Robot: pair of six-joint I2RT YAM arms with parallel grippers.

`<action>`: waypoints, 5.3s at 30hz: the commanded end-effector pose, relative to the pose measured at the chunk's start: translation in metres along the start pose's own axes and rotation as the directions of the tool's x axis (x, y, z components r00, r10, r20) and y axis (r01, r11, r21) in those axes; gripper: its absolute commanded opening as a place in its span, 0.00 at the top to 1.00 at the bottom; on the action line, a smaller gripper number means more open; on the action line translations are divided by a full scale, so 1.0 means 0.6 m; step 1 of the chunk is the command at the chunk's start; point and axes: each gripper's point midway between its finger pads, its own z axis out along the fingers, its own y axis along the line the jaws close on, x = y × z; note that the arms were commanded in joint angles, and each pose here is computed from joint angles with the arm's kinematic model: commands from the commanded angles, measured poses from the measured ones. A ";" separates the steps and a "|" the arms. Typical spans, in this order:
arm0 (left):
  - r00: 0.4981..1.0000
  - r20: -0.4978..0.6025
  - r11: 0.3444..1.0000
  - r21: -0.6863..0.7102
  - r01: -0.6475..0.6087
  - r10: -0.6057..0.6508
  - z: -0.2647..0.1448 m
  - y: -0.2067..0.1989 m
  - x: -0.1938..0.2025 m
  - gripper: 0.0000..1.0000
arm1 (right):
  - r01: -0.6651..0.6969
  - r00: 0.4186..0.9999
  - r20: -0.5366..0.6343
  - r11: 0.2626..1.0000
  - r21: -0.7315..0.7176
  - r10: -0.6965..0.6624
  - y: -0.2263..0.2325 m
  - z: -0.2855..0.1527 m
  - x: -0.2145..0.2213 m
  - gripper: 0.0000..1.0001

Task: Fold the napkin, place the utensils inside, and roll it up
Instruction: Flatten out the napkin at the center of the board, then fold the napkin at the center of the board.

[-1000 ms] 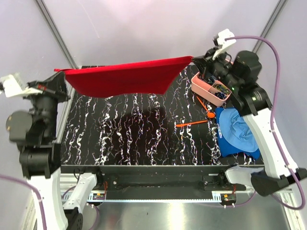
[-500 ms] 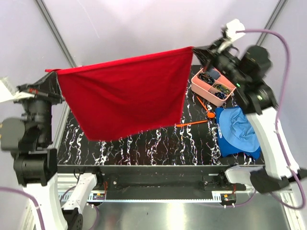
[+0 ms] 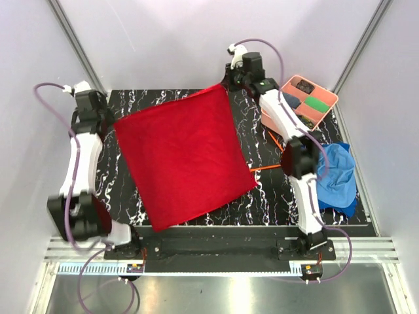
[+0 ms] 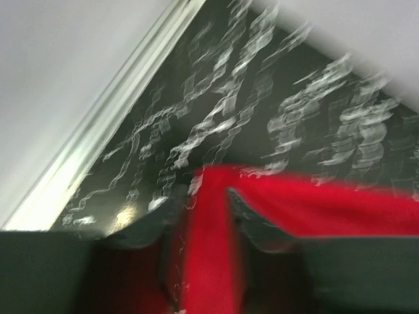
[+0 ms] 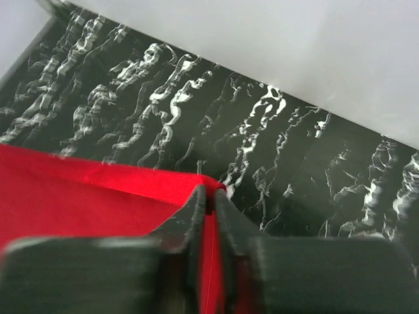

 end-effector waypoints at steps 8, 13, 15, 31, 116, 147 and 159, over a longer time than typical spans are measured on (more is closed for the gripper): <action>0.999 -0.042 0.998 0.062 0.006 -0.003 0.007 0.001 -0.012 0.01 | -0.103 0.991 -0.095 0.988 -0.111 0.093 0.017 0.042 0.033 0.06; 0.996 -0.065 0.983 0.180 -0.048 0.060 -0.043 -0.046 0.032 0.01 | -0.134 0.970 -0.208 0.990 -0.033 0.125 0.017 -0.032 0.088 0.06; 0.993 -0.077 0.967 0.246 -0.069 0.090 -0.072 -0.074 0.061 0.01 | -0.137 0.973 -0.186 0.990 0.017 0.137 0.020 -0.089 0.067 0.06; 0.981 -0.093 0.915 0.383 -0.122 0.169 -0.140 -0.093 0.151 0.01 | -0.404 0.705 -0.352 0.756 0.515 0.616 -0.050 -0.420 0.441 0.39; 0.970 -0.136 0.913 0.385 -0.136 0.202 -0.134 -0.099 0.174 0.01 | -0.478 0.595 -0.419 0.722 0.501 0.685 -0.065 -0.429 0.494 1.00; 0.972 -0.150 0.897 0.431 -0.099 0.179 -0.143 -0.115 0.177 0.01 | -0.486 0.783 -0.477 0.871 -0.070 0.399 0.289 -0.017 0.329 1.00; 0.973 -0.153 0.896 0.434 -0.093 0.175 -0.142 -0.116 0.176 0.01 | -0.552 0.802 -0.440 0.783 -0.287 0.403 0.433 0.093 0.296 1.00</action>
